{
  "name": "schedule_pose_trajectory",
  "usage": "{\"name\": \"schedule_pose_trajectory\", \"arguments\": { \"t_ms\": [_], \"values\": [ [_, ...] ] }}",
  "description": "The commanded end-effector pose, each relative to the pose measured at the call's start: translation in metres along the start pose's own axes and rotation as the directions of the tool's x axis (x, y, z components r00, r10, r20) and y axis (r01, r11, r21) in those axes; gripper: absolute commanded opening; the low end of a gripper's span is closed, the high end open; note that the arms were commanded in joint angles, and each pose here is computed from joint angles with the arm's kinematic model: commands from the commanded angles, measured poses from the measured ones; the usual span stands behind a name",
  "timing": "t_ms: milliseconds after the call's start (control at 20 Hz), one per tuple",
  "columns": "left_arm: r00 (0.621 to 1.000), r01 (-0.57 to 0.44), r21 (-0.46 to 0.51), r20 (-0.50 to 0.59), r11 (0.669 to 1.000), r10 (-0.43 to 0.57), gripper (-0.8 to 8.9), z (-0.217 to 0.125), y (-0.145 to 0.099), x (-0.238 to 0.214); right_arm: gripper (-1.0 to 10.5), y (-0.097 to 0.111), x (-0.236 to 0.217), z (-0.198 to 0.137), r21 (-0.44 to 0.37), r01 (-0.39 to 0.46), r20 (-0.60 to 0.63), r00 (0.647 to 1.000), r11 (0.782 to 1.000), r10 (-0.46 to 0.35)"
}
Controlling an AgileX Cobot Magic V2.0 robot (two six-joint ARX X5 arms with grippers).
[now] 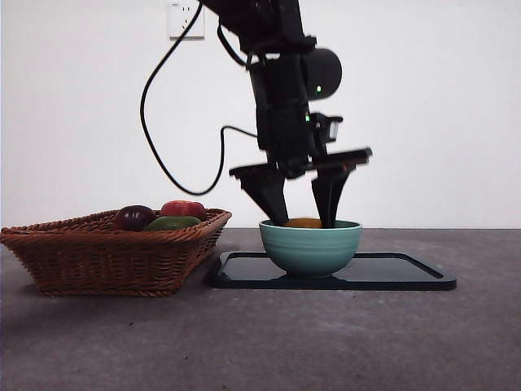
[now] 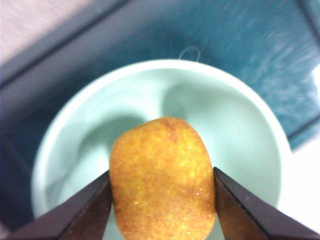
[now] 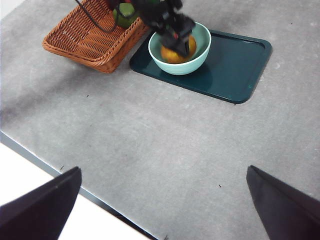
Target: Pick up the wifruite, put it on the bowl, pick up the plate, put it on desk
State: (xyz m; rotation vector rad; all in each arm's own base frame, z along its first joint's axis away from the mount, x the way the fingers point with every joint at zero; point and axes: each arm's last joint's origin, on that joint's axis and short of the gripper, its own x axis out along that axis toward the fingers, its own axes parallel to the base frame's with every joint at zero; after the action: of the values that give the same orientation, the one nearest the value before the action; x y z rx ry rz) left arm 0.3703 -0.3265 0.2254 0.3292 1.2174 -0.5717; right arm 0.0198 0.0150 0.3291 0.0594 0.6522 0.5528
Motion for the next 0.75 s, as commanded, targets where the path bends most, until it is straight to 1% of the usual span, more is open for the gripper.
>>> {"name": "schedule_pose_trajectory", "arguments": {
  "t_ms": [50, 250, 450, 600, 750],
  "values": [
    [1.0, -0.001, 0.011, 0.022, 1.0, 0.001, 2.67, 0.008, -0.004, -0.014, 5.5, 0.001, -0.002, 0.001, 0.004, -0.003, 0.013, 1.0, 1.0, 0.003],
    [1.0, -0.001, 0.049, 0.03, 0.999, -0.001, 2.67, 0.011, -0.006, -0.053, 5.5, 0.001, -0.002, 0.001, 0.004, -0.003, 0.012, 1.0, 1.0, 0.003],
    [1.0, -0.005, 0.052, 0.001, 0.999, 0.005, 2.67, -0.002, -0.003, -0.092, 5.5, 0.001, -0.002, 0.001, 0.004, 0.001, 0.013, 1.0, 1.0, -0.001],
    [0.999, -0.004, 0.049, 0.054, 0.999, 0.001, 2.67, -0.009, 0.001, -0.128, 5.5, 0.0, -0.002, 0.001, 0.005, 0.005, 0.013, 1.0, 1.0, -0.005],
    [0.996, -0.009, 0.03, 0.092, 1.0, 0.006, 2.67, -0.026, 0.011, -0.166, 5.5, 0.0, -0.002, 0.001, 0.005, 0.005, 0.013, 1.0, 1.0, -0.005]
  ]
}}
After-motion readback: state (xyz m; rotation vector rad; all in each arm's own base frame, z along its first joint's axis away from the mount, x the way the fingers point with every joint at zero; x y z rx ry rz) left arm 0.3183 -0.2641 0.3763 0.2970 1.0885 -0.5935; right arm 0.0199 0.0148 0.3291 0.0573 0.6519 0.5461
